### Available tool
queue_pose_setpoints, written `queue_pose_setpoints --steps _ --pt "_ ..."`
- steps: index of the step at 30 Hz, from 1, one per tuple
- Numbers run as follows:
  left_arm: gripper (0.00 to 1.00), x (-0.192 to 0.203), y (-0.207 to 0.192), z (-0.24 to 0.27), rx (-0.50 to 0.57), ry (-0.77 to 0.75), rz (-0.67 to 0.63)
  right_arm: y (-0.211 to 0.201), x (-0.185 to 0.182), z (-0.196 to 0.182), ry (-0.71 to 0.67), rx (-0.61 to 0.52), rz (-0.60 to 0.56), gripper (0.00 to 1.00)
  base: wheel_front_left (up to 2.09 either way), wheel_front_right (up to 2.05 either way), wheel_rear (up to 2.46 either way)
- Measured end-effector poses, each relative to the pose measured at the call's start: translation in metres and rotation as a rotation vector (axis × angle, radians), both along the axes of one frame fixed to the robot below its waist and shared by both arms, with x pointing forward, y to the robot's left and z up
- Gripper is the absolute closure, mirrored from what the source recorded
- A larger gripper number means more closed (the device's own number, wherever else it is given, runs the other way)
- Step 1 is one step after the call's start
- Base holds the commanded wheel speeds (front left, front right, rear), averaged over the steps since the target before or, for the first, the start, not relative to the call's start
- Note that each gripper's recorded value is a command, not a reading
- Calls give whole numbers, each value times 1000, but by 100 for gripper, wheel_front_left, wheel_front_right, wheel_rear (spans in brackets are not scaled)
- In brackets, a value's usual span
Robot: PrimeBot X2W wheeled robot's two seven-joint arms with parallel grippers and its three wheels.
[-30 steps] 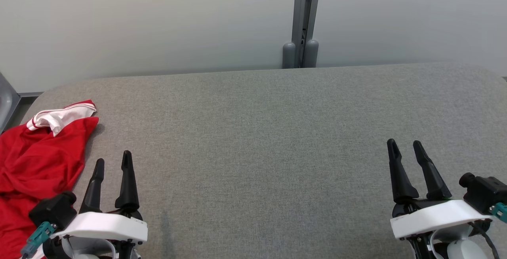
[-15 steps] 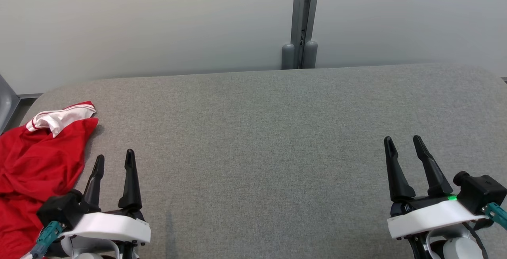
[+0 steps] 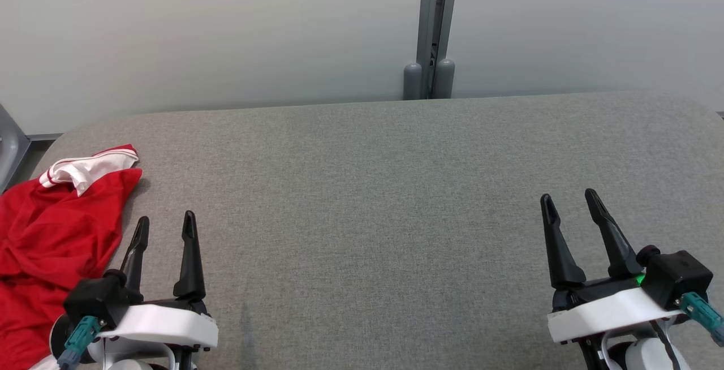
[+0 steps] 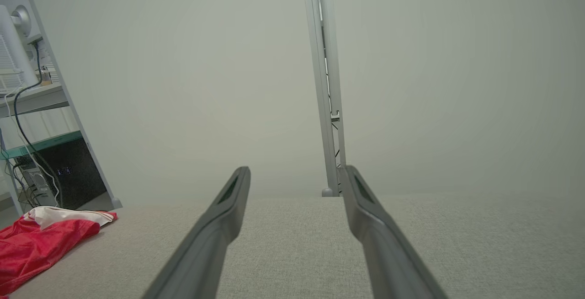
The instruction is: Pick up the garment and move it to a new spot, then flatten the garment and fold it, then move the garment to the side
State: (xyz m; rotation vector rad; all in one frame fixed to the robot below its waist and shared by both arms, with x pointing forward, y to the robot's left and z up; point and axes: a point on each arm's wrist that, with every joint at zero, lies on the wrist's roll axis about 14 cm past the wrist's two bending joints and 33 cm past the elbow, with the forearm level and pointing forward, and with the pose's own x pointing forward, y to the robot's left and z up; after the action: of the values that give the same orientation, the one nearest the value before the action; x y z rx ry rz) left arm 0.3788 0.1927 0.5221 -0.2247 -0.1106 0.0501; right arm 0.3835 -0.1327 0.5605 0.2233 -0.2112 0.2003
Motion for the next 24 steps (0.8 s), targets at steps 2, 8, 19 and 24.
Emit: queue_pose_setpoints --steps 2,8,19,24 --pt "0 0 0 1 13 -5 -1 1 0 1 -7 -10 2 0 0 0 0" --pt "0 1 -1 3 53 -14 0 4 -1 3 -25 -44 6 0 0 0 0" --pt "0 1 -4 7 119 -34 -6 9 -1 7 -57 -110 15 0 0 0 0" --pt "0 1 -5 7 129 -37 -5 10 -1 7 -61 -122 16 0 0 0 0"
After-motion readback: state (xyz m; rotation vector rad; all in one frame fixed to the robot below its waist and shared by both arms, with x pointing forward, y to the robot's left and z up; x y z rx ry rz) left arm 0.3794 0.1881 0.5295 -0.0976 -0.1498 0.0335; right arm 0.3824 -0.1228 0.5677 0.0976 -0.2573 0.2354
